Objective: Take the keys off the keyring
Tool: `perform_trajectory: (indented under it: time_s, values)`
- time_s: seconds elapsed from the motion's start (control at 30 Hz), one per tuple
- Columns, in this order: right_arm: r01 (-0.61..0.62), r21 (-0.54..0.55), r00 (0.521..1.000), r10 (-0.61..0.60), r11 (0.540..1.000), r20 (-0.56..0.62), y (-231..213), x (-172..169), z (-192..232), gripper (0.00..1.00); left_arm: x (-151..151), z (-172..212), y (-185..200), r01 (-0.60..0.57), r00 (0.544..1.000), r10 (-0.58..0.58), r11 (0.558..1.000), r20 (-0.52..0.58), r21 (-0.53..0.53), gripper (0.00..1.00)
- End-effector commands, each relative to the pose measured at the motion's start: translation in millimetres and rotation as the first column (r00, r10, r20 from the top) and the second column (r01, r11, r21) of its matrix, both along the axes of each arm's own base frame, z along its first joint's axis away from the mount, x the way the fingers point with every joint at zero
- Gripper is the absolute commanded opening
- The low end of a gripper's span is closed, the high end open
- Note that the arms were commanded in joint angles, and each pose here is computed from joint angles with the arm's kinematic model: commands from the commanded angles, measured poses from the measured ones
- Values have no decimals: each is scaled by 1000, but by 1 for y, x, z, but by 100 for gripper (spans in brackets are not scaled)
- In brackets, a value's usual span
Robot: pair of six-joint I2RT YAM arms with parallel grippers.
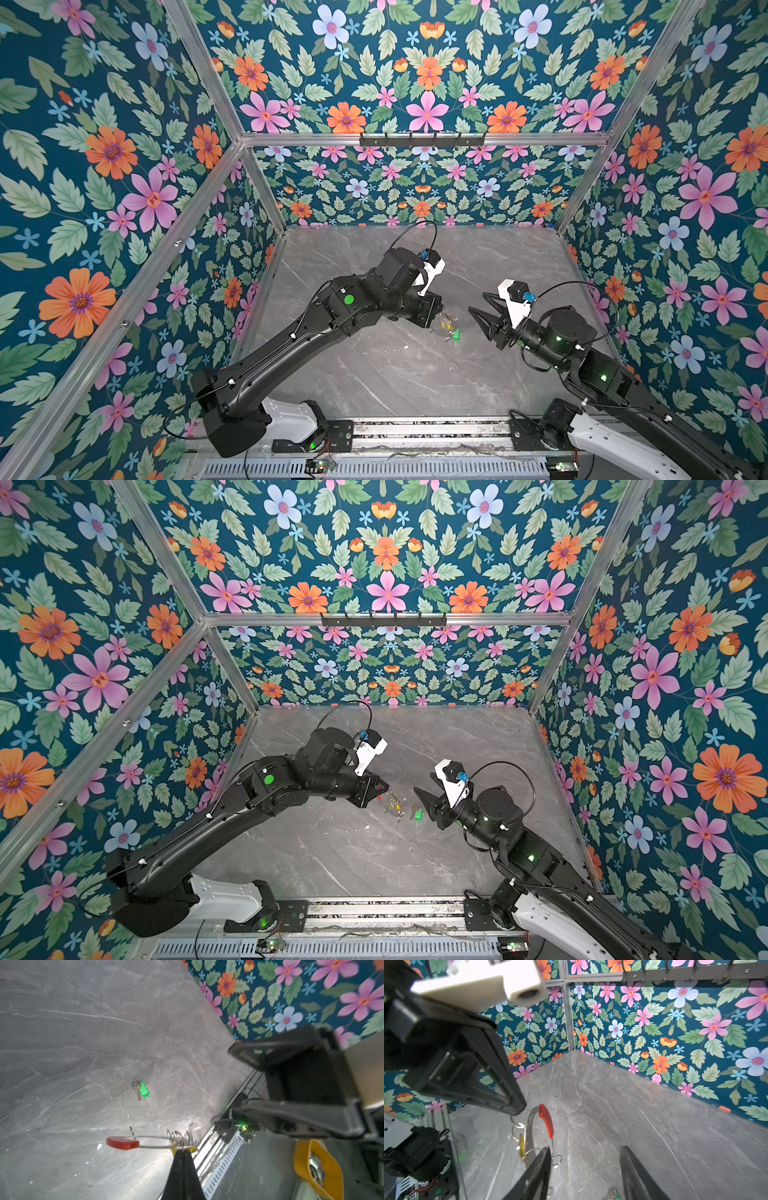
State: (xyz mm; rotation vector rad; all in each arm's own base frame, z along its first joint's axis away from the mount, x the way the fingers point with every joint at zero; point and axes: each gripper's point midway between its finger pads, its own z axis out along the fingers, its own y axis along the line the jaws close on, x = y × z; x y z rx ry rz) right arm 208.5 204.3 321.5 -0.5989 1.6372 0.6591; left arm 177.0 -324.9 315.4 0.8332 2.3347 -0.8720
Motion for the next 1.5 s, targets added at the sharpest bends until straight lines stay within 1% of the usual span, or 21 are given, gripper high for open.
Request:
perform_trajectory:
  time_s: [0.0,0.07,0.13,0.2,0.23,0.3,0.4,0.43,0.5,0.63,0.67,0.73,0.83,0.9,1.0,1.17,1.3,1.47]
  values:
    - [-158,37,985,160,987,-64,17,-18,-2,50,-3,-9,7,88,993,-95,992,69,90,0]
    - [-233,41,969,235,972,-77,26,-25,-2,48,-3,-14,10,118,988,-130,984,87,132,0]
    - [-298,35,949,300,954,-97,35,-30,-4,40,-3,-19,12,144,982,-162,975,96,172,0]
    - [-343,28,932,344,939,-114,42,-33,-8,38,-9,-19,11,186,974,-204,967,96,172,0]
    - [-363,26,923,364,931,-126,45,-35,-11,38,-13,-16,10,209,969,-227,965,100,161,0]
    - [-432,42,890,433,901,-144,52,-41,-13,37,-19,-10,8,249,958,-265,958,111,140,0]
    - [-524,85,833,531,847,-156,61,-51,-10,39,-22,-10,9,273,949,-292,950,122,152,0]
    - [-543,90,819,550,835,-165,64,-52,-11,40,-25,-10,8,289,944,-307,946,118,149,0]
    - [-575,92,793,581,813,-183,69,-54,-14,41,-32,-10,6,319,933,-338,935,121,153,0]
    - [-601,116,771,612,790,-176,72,-53,-11,40,-42,-15,1,354,914,-382,916,140,190,0]
    - [-603,122,769,615,789,-174,71,-52,-11,40,-43,-15,1,357,911,-387,913,145,195,0]
    - [-601,141,766,617,787,-178,67,-49,-11,36,-47,-13,-2,372,903,-402,908,154,193,0]
    - [-598,168,761,621,784,-188,63,-46,-13,36,-49,-9,-3,375,896,-408,907,175,192,0]
    - [-626,174,736,650,760,-189,63,-52,-13,34,-48,-9,-3,374,895,-409,905,178,202,0]
    - [-658,187,702,684,729,-199,65,-59,-14,34,-50,-7,-3,380,891,-418,901,178,212,0]
    - [-675,194,685,702,712,-195,66,-62,-13,35,-53,-7,-5,390,886,-431,891,169,231,0]
    - [-683,195,676,711,703,-196,67,-62,-13,29,-52,-3,-6,382,886,-428,892,177,241,0]
    - [-687,199,669,715,699,-203,67,-63,-16,26,-54,-1,-9,390,884,-434,890,175,235,0]
